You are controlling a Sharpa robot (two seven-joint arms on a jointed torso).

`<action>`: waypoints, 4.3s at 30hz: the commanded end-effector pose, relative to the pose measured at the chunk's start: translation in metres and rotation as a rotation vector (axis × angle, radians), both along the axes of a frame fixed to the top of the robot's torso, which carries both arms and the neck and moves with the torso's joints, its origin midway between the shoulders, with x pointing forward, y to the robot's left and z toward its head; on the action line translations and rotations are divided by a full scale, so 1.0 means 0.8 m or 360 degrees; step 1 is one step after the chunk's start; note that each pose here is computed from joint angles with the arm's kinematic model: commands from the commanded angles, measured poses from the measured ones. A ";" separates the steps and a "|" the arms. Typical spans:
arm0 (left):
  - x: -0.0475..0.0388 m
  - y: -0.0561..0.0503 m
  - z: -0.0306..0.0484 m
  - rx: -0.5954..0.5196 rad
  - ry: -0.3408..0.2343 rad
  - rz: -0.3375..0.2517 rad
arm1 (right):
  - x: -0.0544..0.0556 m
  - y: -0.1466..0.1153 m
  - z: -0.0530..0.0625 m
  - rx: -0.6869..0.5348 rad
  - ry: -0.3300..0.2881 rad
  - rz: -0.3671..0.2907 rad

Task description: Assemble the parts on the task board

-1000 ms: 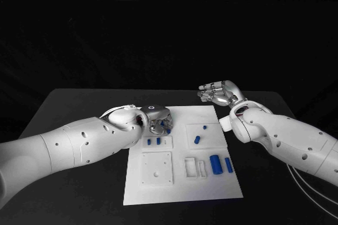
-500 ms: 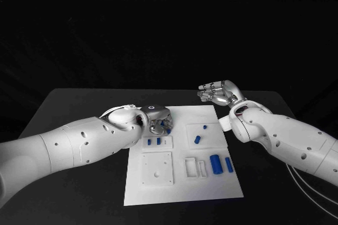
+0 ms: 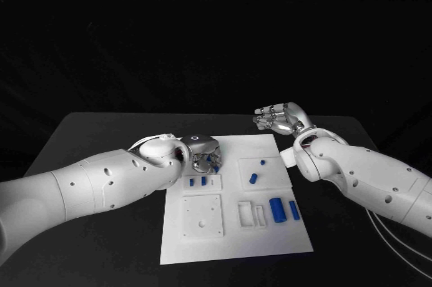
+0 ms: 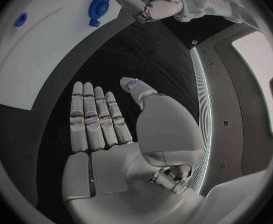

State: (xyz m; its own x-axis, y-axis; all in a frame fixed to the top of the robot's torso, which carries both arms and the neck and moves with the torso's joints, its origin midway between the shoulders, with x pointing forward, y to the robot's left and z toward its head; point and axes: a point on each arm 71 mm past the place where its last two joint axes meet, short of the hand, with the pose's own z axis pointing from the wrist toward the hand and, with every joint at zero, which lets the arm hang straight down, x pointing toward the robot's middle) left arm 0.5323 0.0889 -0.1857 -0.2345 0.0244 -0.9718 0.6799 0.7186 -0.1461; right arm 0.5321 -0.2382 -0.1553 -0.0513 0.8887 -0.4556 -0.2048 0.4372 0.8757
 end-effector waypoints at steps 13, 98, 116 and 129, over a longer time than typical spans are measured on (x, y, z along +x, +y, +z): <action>-0.008 0.003 -0.0143 0.0041 0.0096 -0.0038 | 0.000 0.001 0.001 0.0001 -0.0014 0.0017; -0.006 0.079 0.0231 -0.0148 0.0137 0.0176 | 0.000 -0.004 0.000 -0.0007 -0.0010 0.0008; -0.005 0.075 0.0212 -0.0130 0.0155 0.0164 | 0.000 -0.005 0.000 -0.0008 -0.0011 0.0005; -0.005 0.075 0.0192 -0.0108 0.0179 0.0166 | 0.000 -0.005 0.000 -0.0009 -0.0010 0.0005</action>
